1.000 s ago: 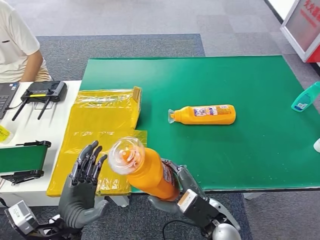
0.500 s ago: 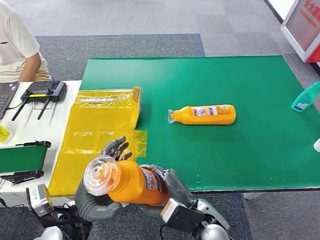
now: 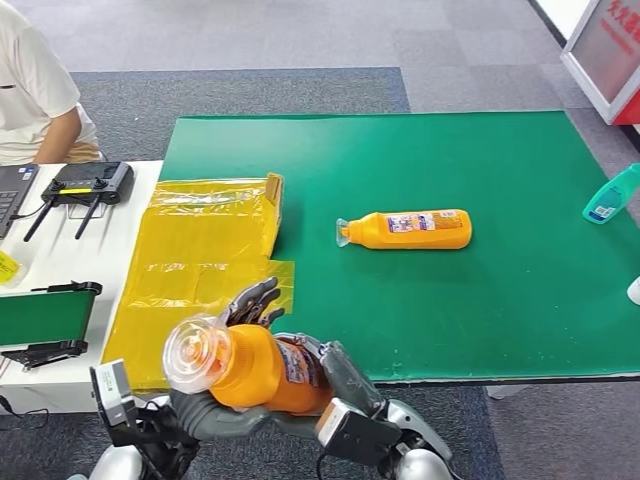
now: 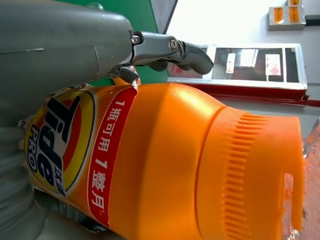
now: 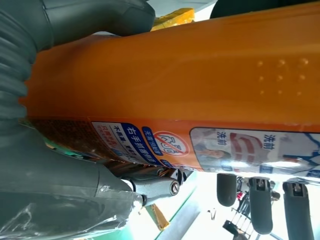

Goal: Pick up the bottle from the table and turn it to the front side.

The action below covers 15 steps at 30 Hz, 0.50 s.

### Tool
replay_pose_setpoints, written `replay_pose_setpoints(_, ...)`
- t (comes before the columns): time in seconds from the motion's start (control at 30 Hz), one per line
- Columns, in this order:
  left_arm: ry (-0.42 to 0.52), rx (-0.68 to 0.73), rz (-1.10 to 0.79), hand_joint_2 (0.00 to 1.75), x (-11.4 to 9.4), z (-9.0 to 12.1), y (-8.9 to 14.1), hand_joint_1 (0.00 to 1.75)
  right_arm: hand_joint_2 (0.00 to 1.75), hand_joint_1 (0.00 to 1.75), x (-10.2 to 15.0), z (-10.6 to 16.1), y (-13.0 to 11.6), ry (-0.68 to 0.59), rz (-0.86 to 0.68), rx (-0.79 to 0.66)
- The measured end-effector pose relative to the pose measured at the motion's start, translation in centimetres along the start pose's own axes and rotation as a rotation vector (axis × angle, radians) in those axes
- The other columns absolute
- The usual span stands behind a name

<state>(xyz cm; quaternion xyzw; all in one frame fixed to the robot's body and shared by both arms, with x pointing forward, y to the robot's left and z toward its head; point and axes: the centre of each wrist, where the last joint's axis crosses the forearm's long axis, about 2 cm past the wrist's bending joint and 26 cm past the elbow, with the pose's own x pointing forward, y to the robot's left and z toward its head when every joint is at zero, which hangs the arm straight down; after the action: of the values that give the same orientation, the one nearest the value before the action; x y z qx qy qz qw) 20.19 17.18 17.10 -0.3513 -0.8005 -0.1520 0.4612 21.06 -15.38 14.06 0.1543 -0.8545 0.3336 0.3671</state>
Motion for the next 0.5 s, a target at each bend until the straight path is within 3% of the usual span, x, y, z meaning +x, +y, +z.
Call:
replay_pose_setpoints(0.03, 0.000, -0.005, 0.002, 1.75, -0.02, -0.01, -0.07, 0.07, 1.75, 1.75, -0.01, 0.03, 0.01, 0.000, 0.001, 0.000)
replay_pose_setpoints(0.17, 0.001, -0.012, 0.008, 1.75, -0.07, 0.06, -0.22, 1.64, 1.75, 1.75, -0.04, 0.16, -0.01, 0.001, 0.008, -0.001)
replay_pose_setpoints(0.23, 0.003, -0.011, 0.009, 1.75, -0.09, 0.10, -0.26, 1.75, 1.75, 1.75, -0.06, 0.20, -0.04, 0.003, 0.011, -0.001)
replay_pose_setpoints(0.5, 0.009, -0.010, 0.010, 1.75, -0.11, 0.18, -0.26, 1.75, 1.75, 1.75, -0.06, 0.33, 0.02, 0.009, 0.015, 0.001)
